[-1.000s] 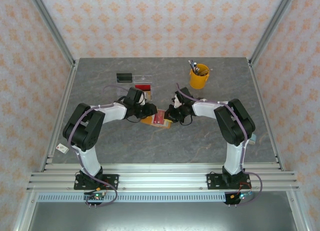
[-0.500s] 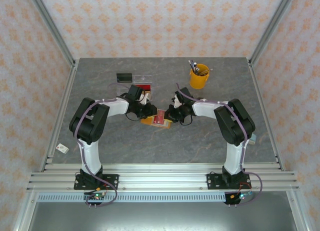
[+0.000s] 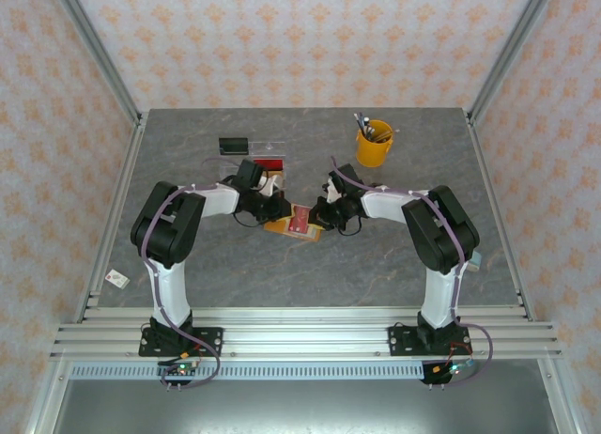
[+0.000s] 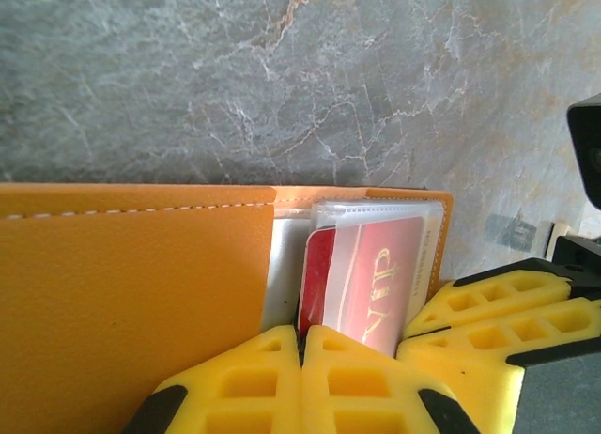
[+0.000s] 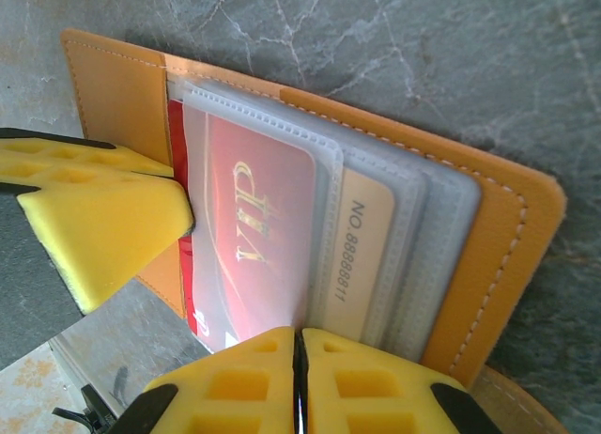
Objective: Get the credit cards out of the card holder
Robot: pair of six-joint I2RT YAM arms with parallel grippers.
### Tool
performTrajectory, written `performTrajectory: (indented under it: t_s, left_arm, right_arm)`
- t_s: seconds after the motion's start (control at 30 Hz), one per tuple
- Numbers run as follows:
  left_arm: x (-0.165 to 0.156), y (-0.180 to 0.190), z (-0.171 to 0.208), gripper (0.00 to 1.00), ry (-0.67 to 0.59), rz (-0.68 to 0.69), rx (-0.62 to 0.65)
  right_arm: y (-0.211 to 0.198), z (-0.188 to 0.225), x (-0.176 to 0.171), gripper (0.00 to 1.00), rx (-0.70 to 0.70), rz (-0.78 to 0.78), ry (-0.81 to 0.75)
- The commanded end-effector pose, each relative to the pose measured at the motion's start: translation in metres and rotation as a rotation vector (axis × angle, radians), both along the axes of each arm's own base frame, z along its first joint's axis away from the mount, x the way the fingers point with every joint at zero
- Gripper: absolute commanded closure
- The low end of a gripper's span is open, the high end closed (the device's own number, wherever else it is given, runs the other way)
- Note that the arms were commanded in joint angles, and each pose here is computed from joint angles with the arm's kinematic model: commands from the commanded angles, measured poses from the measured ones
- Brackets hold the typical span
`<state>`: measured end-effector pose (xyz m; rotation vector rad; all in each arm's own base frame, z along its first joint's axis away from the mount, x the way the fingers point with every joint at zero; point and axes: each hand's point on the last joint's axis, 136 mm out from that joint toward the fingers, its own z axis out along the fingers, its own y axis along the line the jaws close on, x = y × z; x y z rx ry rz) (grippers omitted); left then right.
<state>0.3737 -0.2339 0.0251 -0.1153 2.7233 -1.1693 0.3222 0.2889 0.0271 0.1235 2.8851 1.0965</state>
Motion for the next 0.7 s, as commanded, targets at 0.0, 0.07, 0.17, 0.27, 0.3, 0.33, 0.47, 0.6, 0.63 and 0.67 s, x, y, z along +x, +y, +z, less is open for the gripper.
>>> performTrajectory:
  t_s: [0.0, 0.07, 0.17, 0.27, 0.3, 0.33, 0.47, 0.6, 0.63, 0.67]
  left_arm:
    - [-0.006, 0.019, -0.004, 1.00, -0.019, 0.021, 0.047]
    - [-0.005, 0.026, 0.005, 1.00, -0.044, 0.027, 0.051]
    - [-0.007, 0.037, 0.009, 1.00, -0.055, 0.038, 0.073]
    - [-0.008, 0.045, 0.013, 1.00, -0.063, 0.044, 0.091]
    - [-0.008, 0.047, 0.014, 1.00, -0.068, 0.049, 0.099]
    - [-0.008, 0.051, 0.014, 1.00, -0.067, 0.059, 0.108]
    - [-0.009, 0.061, 0.018, 1.00, -0.081, 0.083, 0.170]
    - [-0.011, 0.074, 0.031, 1.00, -0.119, 0.110, 0.228]
    - [-0.011, 0.076, 0.035, 1.00, -0.129, 0.116, 0.234]
    - [-0.012, 0.078, 0.041, 1.00, -0.144, 0.124, 0.241]
  right_arm:
    - [-0.038, -0.066, -0.044, 0.90, -0.229, -0.003, 0.178]
    - [-0.039, -0.066, -0.044, 0.90, -0.236, -0.004, 0.177]
    - [-0.041, -0.066, -0.043, 0.90, -0.245, -0.004, 0.175]
    - [-0.043, -0.066, -0.043, 0.90, -0.249, -0.003, 0.172]
    - [-0.043, -0.066, -0.042, 0.90, -0.251, -0.005, 0.172]
    - [-0.043, -0.066, -0.042, 0.89, -0.250, -0.005, 0.171]
    - [-0.042, -0.062, -0.040, 0.90, -0.241, -0.006, 0.161]
    - [-0.036, -0.047, -0.033, 0.89, -0.210, -0.005, 0.124]
    - [-0.034, -0.041, -0.031, 0.89, -0.200, -0.002, 0.112]
    - [-0.032, -0.035, -0.028, 0.89, -0.186, -0.003, 0.097]
